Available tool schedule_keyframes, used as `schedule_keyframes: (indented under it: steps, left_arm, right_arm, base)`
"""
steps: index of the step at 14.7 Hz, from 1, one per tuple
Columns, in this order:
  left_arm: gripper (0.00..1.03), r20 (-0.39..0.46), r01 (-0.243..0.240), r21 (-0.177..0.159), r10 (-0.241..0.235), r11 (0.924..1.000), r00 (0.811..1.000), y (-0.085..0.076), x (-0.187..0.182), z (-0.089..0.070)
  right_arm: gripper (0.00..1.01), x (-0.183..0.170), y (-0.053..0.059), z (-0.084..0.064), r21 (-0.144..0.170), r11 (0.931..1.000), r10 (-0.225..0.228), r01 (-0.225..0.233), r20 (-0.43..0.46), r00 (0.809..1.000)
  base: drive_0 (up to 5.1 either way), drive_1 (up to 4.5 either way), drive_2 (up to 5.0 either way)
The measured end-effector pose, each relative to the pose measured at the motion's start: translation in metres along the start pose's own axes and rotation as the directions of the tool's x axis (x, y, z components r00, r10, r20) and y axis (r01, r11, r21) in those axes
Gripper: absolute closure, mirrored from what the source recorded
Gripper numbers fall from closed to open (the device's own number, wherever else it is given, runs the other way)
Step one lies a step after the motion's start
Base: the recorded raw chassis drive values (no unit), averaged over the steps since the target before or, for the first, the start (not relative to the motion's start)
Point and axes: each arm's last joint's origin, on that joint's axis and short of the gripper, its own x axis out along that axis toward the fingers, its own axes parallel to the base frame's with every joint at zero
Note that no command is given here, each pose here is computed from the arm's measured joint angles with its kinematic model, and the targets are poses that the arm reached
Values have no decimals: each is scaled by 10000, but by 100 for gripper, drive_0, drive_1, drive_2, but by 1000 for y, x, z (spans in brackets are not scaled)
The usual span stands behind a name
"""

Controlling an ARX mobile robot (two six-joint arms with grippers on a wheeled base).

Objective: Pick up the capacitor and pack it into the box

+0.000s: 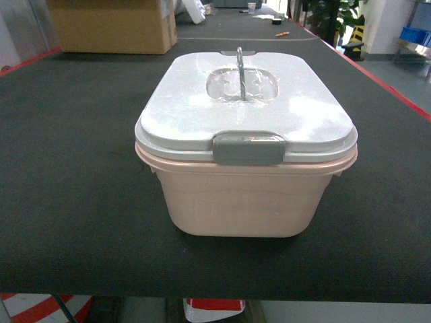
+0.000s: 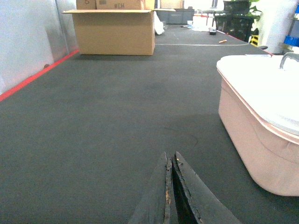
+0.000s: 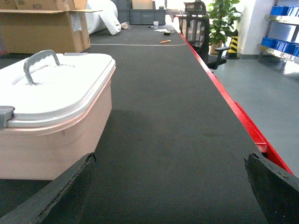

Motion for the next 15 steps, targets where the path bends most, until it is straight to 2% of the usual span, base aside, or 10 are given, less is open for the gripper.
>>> schedule_keyframes:
  steps: [12,14,15]
  left_arm:
    - [101,80,0,0,0,10000,10000,0,-20,1]
    - [101,-458,28,3,-27,10000,9989,0,-26,-5]
    - [101,-95,-4,-8,4,10000,10000,0,-30,-3]
  right_arm:
    - [3,0,0,0,0,10000,0,0,0,10000]
    - [3,0,0,0,4,10000,0,0,0,10000]
    - [3,0,0,0,0,10000,0,0,0,10000]
  base:
    - [0,0,0]
    - [0,0,0]
    - [0,0,0]
